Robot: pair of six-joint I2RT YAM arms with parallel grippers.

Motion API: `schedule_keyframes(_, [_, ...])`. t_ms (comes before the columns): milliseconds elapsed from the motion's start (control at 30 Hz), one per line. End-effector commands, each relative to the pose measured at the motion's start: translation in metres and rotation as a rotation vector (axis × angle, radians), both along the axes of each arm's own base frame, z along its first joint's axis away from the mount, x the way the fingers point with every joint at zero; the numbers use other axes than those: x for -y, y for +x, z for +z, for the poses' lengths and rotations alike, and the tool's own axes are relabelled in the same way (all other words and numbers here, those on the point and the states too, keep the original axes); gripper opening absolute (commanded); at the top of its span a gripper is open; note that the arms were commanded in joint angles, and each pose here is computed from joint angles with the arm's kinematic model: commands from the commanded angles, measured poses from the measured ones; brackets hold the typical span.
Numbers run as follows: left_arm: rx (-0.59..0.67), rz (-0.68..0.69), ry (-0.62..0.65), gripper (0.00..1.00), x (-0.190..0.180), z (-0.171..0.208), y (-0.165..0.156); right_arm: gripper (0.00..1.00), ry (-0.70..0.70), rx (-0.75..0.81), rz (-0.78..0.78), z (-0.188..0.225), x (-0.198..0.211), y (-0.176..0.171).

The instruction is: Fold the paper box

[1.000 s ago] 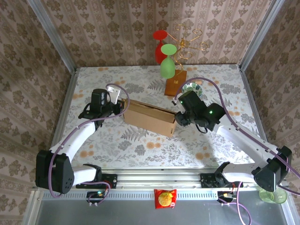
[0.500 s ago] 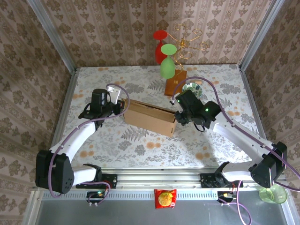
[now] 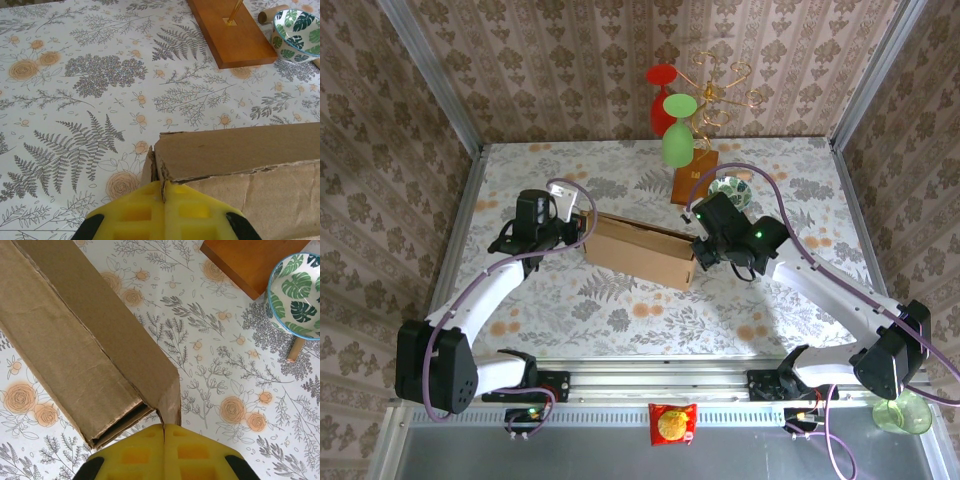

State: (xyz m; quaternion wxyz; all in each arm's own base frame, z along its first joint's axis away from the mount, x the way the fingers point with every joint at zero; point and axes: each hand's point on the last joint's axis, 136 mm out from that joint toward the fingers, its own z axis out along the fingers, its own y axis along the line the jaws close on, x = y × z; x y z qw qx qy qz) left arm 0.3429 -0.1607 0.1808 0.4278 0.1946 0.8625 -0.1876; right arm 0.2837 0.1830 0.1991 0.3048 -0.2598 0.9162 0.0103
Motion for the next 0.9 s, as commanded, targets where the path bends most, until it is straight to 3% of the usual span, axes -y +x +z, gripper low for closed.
schedule_keyframes(0, [-0.122,0.004,0.023,0.00,-0.001,-0.024,-0.020,0.00,0.029,-0.004,-0.053,0.003,-0.005,-0.001])
schedule_keyframes(867, [-0.126,0.012,0.000,0.00,0.006,-0.024,-0.025,0.00,0.137,-0.121,-0.283,0.018,-0.025,0.006])
